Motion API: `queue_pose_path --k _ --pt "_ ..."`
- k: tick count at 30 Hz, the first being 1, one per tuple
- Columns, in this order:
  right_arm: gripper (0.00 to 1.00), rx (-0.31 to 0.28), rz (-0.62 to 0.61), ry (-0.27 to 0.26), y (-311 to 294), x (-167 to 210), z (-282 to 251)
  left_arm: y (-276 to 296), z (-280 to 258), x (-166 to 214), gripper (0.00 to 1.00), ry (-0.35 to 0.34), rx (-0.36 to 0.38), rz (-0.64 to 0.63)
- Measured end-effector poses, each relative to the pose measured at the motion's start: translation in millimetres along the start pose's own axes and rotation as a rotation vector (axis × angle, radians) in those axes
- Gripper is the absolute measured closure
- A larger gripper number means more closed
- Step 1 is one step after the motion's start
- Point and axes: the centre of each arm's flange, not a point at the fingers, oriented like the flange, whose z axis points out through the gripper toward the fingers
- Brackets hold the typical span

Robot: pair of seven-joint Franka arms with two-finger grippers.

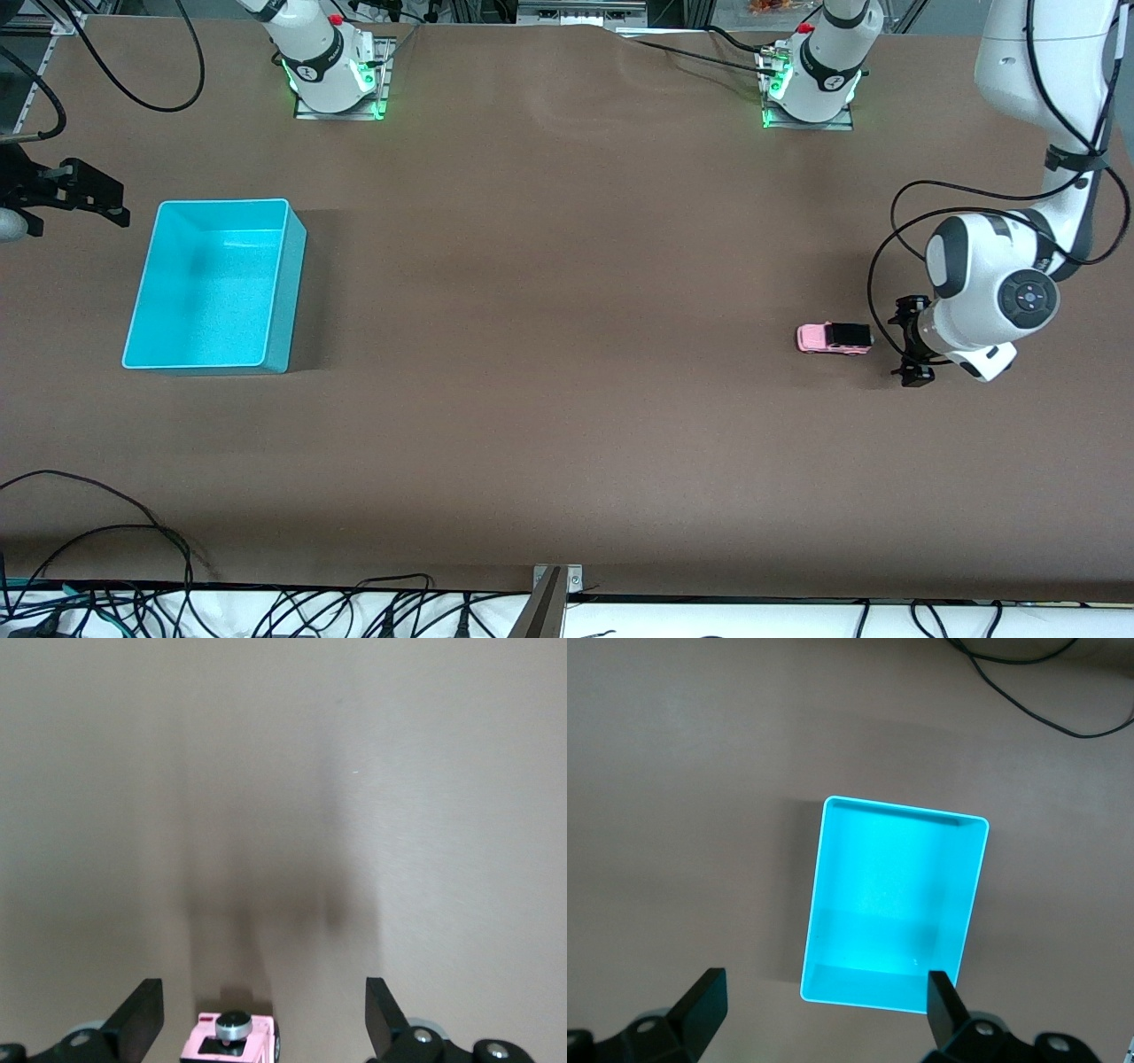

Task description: Wind and store pink jeep toy

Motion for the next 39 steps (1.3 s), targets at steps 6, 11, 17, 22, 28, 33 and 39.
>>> queue_pose_path --k 6,11,17,22,28,33,39 --pt "0.00 0.000 0.000 0.000 0.2 0.0 0.0 11.0 -50.4 -7.4 0.00 -0.002 -0.017 0.023" --pt "0.00 0.000 0.001 0.001 0.3 0.0 0.0 14.5 -83.3 -10.8 0.00 0.002 -0.065 0.106" --pt "0.00 0.000 0.001 0.000 0.4 0.0 0.0 10.4 -123.3 -7.6 0.00 0.016 -0.127 0.285" --pt "0.00 0.000 0.001 0.000 0.4 0.0 0.0 8.6 -153.6 -5.8 0.00 0.036 -0.170 0.430" --pt "0.00 0.000 0.001 0.000 0.4 0.0 0.0 9.1 -185.8 -4.2 0.00 0.055 -0.168 0.646" --pt "0.00 0.000 0.001 0.000 0.6 0.0 0.0 9.4 -212.7 -2.3 0.00 0.072 -0.159 0.863" --pt "0.00 0.000 0.001 0.000 0.7 -0.1 0.0 11.6 -244.3 3.4 0.00 0.119 -0.187 1.083"
